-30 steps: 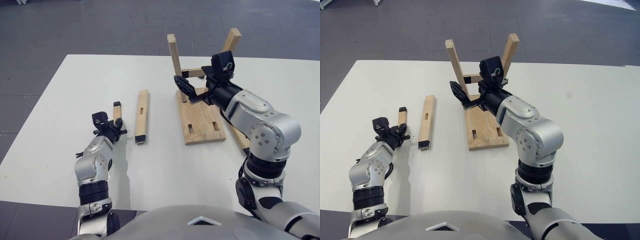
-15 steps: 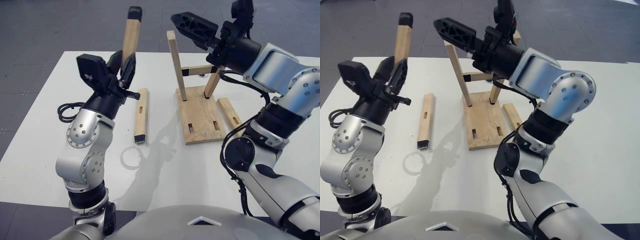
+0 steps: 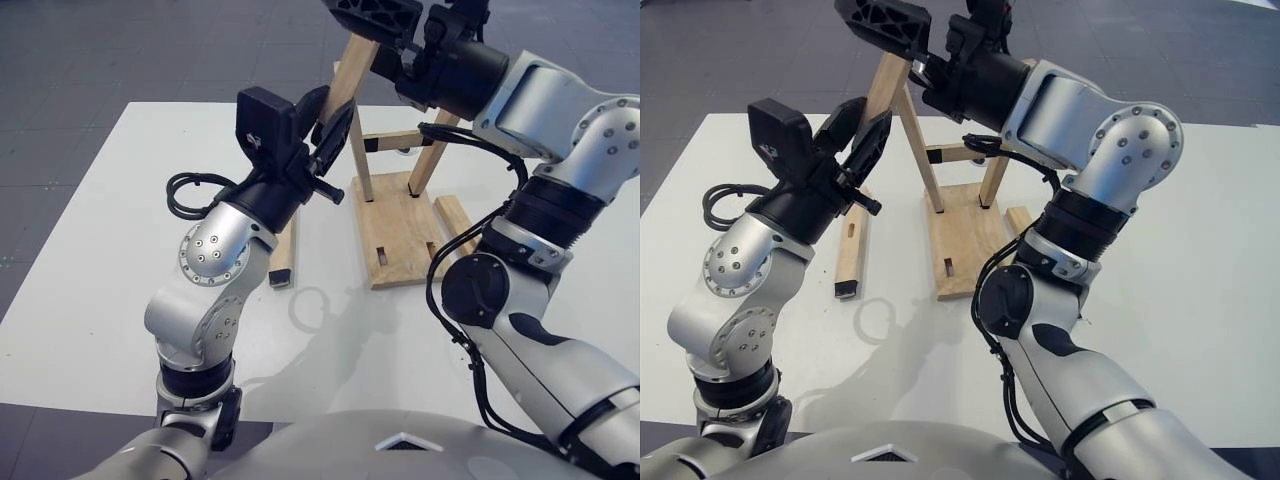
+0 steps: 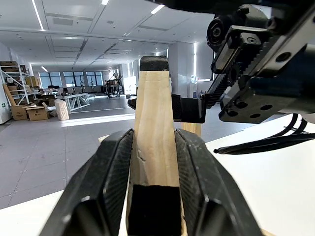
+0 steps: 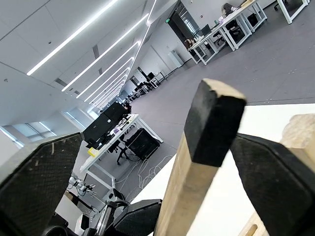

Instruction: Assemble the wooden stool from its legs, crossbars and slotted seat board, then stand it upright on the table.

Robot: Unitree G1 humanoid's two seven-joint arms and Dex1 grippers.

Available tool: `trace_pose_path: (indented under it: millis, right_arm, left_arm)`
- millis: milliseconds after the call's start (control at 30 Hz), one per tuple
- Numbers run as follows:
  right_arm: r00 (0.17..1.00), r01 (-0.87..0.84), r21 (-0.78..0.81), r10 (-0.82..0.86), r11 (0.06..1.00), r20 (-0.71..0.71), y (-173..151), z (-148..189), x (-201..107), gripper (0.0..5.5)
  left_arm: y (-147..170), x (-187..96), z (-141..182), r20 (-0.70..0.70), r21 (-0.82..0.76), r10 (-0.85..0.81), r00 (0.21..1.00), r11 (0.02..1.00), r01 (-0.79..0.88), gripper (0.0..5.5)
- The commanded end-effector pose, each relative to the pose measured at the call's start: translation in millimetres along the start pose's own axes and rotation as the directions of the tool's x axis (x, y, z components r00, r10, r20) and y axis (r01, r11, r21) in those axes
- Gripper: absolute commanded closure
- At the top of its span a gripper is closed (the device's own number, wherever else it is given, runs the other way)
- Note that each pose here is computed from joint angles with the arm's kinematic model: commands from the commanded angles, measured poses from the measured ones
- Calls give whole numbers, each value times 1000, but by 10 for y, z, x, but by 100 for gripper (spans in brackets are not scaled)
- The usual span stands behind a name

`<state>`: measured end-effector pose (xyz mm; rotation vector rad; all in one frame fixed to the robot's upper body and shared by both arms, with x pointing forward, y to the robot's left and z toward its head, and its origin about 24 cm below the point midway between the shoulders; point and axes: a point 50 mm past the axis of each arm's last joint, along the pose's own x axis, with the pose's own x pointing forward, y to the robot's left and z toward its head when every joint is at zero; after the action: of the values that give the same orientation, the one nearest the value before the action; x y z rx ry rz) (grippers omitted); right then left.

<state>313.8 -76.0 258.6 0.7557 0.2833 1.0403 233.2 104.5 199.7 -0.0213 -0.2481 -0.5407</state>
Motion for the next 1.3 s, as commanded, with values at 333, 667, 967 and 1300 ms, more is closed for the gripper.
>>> trace_pose_path:
  millis: [333,667,967,1300]
  right_arm:
    - [999,-40,90,41,995,-4,-63,-50,10,271]
    - [999,-34,119,31,992,33,-78,-32,8,468]
    - [1000,2,101,-4,995,19,-123,-45,-30,507]
    - [966,247,-174,-229,953,116,-237,147,-455,509]
  left_arm:
    - [90,-9,-67,-31,-19,31,999,999,-32,419]
    - [28,-31,-146,-59,-43,2,998,999,-4,419]
    - [50,-19,-96,-40,-93,-4,999,996,1,382]
    - [123,7,77,5,-188,11,1000,982,-10,286]
